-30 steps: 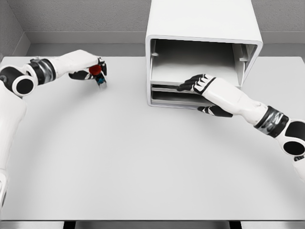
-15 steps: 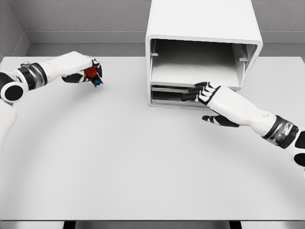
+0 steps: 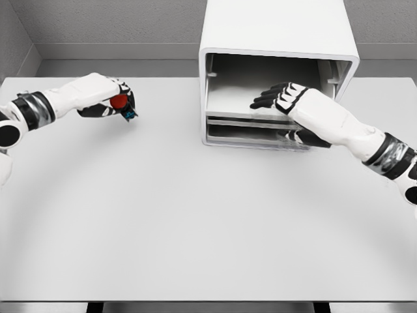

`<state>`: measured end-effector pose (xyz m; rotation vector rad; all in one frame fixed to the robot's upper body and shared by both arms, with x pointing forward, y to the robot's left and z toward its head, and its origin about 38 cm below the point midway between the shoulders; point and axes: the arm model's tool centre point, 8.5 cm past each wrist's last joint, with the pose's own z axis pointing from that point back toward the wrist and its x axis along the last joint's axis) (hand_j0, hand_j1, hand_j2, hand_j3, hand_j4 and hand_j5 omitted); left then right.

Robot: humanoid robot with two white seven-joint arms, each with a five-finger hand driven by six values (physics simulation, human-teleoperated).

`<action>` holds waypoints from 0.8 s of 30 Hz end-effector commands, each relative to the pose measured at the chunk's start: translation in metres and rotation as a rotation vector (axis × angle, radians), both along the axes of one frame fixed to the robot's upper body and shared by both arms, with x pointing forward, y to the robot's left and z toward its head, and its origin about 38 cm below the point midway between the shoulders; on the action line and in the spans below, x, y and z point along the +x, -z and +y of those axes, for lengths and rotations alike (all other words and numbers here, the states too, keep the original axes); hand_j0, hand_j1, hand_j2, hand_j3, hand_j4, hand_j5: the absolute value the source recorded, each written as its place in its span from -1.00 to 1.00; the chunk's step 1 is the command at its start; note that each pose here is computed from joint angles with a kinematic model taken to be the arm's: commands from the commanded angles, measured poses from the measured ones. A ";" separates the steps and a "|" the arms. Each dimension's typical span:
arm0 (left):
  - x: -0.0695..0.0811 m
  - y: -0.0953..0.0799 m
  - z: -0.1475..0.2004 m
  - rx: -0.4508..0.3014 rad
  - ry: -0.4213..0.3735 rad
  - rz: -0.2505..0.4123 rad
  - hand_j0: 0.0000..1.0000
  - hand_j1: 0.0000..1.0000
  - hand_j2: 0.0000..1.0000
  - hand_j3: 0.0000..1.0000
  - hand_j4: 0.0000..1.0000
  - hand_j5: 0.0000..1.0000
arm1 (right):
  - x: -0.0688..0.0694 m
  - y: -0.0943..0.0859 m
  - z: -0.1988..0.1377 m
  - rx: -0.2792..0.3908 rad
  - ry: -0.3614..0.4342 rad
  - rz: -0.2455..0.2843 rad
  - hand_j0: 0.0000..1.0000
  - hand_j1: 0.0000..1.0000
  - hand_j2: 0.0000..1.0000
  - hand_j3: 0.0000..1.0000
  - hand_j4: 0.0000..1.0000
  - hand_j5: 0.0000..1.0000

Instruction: Slide open multi-storey tabletop storage cabinets and put open load switch and slide close multi-storey tabletop storage cabinets

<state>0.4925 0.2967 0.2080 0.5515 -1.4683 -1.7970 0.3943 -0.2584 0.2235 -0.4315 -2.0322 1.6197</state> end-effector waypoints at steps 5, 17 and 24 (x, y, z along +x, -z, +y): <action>-0.017 -0.007 0.010 -0.040 -0.004 -0.038 -0.02 -0.02 -0.02 -0.02 -0.02 -0.02 | 0.015 0.028 0.013 0.020 0.002 0.083 0.61 0.61 0.61 0.61 0.61 0.61; -0.038 -0.004 0.024 -0.083 -0.028 -0.060 -0.03 -0.03 -0.03 -0.03 -0.03 -0.03 | 0.008 0.039 0.017 0.000 -0.009 0.102 0.62 0.62 0.62 0.62 0.62 0.62; -0.055 -0.006 0.024 -0.111 -0.023 -0.087 -0.03 -0.03 -0.03 -0.03 -0.03 -0.03 | 0.002 0.044 0.016 -0.004 -0.012 0.113 0.62 0.62 0.62 0.62 0.62 0.62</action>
